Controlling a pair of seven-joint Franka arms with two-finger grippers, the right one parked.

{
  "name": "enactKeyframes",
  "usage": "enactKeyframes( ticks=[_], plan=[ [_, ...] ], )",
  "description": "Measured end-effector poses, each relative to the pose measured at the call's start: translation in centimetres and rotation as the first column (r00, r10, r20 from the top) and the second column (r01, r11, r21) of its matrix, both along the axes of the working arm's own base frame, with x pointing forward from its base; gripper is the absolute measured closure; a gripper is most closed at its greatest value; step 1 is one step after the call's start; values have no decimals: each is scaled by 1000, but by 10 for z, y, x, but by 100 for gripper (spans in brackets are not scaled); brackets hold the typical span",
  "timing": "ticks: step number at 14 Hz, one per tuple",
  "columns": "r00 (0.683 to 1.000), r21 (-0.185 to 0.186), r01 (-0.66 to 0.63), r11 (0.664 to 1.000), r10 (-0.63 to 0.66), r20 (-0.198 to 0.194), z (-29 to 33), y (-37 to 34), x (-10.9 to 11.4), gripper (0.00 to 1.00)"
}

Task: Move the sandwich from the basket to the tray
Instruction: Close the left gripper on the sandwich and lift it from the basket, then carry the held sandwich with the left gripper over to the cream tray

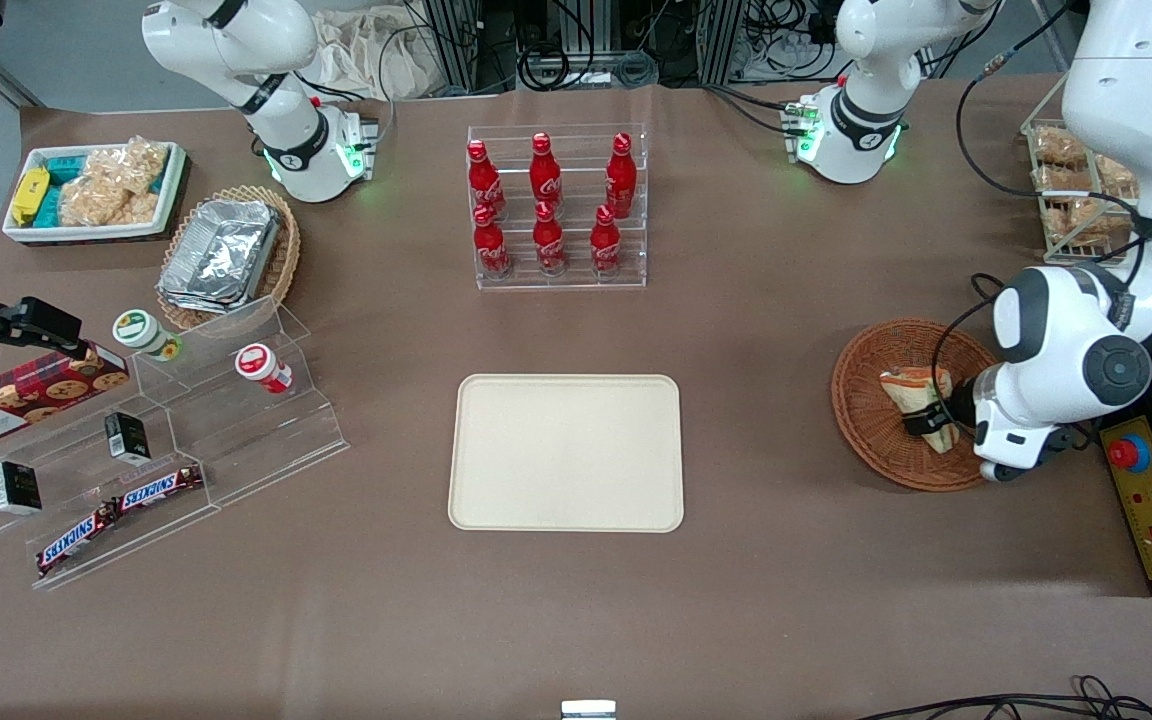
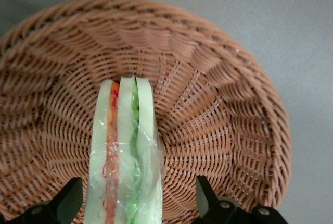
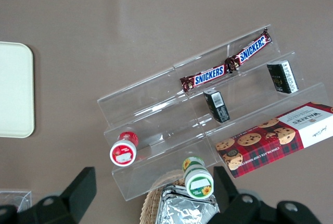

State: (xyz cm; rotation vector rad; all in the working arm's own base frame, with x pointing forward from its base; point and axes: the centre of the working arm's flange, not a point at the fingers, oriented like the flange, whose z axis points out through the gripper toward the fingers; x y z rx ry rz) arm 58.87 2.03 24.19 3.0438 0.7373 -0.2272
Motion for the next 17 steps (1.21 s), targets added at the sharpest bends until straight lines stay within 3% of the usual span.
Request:
enactKeyframes(
  ticks=[1,2,3,7,11,14,15,17],
  plan=[
    [1000,0,-8,1000,8,1,-3,-1,-1,16],
    [1000,1,-17,1000,17,2,-4,-1,-2,17],
    [1000,1,-22,1000,22,2,-4,-1,-2,23],
    [999,9,-19,1000,19,-31,6,-1,-2,65],
    [998,20,30,999,-28,-54,104,-28,30,73],
    [997,15,73,997,-73,18,232,-54,52,75],
    [994,11,95,995,-96,52,265,-60,54,81],
    [983,1,146,989,-145,113,308,-71,55,84]
  ],
)
